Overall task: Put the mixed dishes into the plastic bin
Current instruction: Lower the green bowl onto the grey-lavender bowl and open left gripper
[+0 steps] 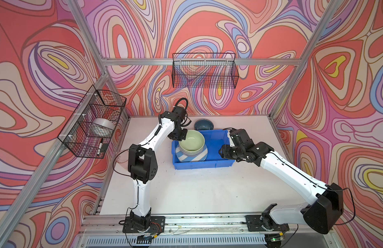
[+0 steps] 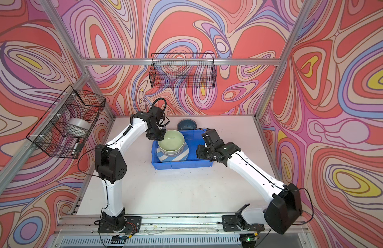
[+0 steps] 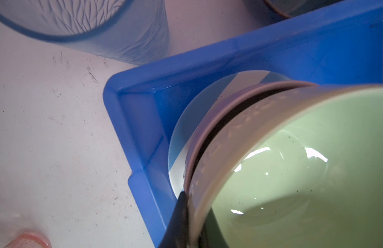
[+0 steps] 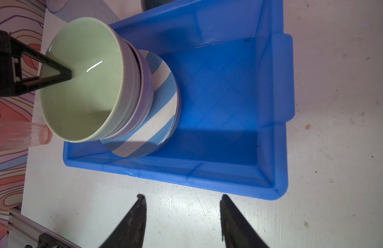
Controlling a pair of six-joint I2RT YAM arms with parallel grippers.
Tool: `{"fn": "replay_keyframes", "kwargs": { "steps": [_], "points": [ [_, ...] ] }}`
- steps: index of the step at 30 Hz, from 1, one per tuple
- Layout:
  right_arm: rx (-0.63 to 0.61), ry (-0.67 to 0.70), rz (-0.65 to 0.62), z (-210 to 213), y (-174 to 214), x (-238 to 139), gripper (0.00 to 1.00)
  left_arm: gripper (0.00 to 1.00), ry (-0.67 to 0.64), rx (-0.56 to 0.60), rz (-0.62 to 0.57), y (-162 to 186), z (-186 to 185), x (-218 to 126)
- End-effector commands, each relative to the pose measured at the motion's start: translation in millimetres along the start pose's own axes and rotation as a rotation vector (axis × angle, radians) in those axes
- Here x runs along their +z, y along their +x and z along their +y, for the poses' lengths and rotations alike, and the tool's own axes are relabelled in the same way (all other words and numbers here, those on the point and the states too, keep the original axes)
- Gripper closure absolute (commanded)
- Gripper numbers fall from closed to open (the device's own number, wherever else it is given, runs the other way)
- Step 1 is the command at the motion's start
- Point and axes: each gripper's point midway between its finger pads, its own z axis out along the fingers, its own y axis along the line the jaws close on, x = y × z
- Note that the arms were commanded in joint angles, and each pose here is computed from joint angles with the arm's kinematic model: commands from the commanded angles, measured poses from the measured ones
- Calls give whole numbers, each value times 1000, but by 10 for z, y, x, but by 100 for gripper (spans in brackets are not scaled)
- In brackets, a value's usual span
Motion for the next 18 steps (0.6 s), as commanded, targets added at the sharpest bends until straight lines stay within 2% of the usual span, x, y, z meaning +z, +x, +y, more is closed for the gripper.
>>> {"fn": "replay_keyframes", "kwargs": {
  "steps": [1, 13, 14, 18],
  "points": [
    [-2, -3, 4, 6, 39, 14, 44, 100, 44, -6, -16, -39, -91, -11],
    [-2, -3, 4, 4, 42, 16, 44, 98, 32, -7, -9, 11, -64, 49],
    [-2, -4, 4, 6, 43, 16, 44, 97, 30, -5, -12, 7, -61, 42],
    [-3, -3, 1, 5, 37, 19, 43, 78, 25, -2, -32, -7, -49, -47]
  ]
}}
